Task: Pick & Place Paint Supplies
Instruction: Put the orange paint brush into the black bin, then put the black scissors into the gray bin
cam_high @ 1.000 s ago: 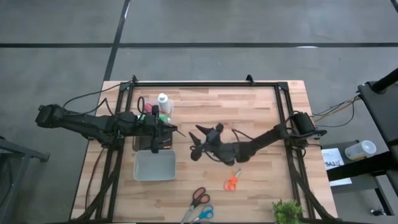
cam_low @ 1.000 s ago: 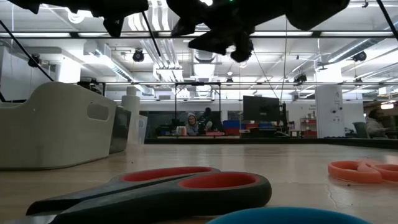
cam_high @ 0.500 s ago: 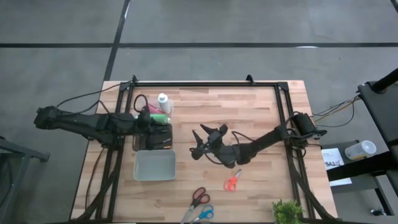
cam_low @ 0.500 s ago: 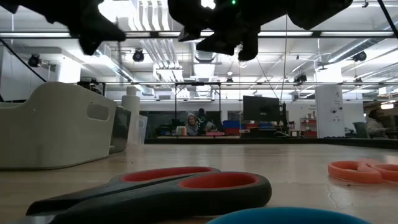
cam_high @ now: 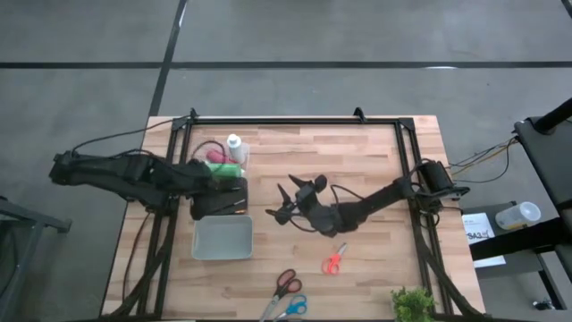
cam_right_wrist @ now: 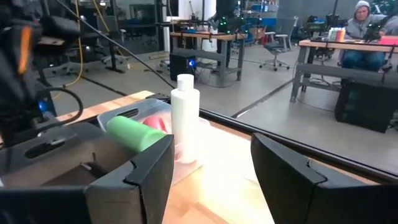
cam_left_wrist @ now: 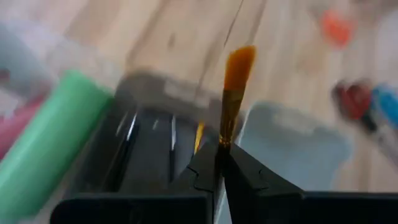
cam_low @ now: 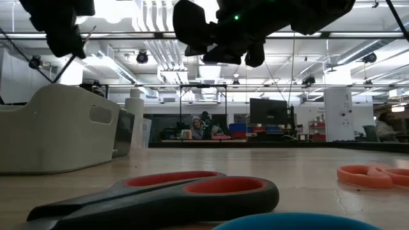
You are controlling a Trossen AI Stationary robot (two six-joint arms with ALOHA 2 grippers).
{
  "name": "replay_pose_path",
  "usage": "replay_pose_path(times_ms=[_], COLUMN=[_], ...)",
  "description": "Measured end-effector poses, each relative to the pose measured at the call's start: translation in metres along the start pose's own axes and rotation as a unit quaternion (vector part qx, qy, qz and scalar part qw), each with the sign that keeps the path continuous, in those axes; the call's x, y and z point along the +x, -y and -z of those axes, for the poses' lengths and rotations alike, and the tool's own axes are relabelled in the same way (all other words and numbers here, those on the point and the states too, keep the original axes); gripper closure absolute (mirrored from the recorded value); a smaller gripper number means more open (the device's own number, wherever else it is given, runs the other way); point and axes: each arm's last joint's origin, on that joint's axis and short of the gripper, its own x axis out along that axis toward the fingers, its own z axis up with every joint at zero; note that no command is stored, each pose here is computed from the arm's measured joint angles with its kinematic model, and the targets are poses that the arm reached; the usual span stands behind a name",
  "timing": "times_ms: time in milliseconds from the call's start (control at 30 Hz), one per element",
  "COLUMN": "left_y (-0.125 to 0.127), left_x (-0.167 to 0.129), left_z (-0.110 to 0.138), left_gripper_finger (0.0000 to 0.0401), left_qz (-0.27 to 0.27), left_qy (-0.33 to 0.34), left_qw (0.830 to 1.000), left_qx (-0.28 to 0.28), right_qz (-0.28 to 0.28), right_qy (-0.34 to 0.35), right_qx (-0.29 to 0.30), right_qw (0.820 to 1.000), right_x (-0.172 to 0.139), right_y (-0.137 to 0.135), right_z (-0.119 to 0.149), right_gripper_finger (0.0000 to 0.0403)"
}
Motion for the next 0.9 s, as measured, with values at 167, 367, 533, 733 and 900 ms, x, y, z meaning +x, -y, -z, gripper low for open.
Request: replay_pose_path(times_ms=[167, 367, 533, 733, 900], left_y=[0.006, 0.013, 0.019, 0.019, 0.019], left_x=[0.019, 0.062, 0.094, 0.115, 0.120], left_z=[-0.005, -0.007, -0.008, -0.003, -0.002], left_gripper_finger=[0.0386, 0.0385, 0.0361, 0.0354, 0.0352], left_qz=[-0.086, -0.128, -0.131, -0.145, -0.148], left_qy=[-0.156, -0.267, -0.315, -0.359, -0.366], left_qw=[0.984, 0.949, 0.925, 0.905, 0.901], left_qx=[0.025, 0.111, 0.167, 0.179, 0.179], right_qz=[0.010, 0.020, 0.025, 0.025, 0.024], right_qy=[0.000, -0.005, -0.010, -0.013, -0.013], right_qx=[0.008, 0.040, 0.034, 0.027, 0.027], right_qw=[1.000, 0.999, 0.999, 0.999, 0.999], right_x=[0.008, 0.014, 0.016, 0.016, 0.016], right_y=[0.004, 0.008, 0.010, 0.010, 0.010], right_z=[-0.001, 0.001, 0.003, 0.004, 0.004], right_gripper_finger=[0.0197, 0.0197, 0.0197, 0.0197, 0.0197])
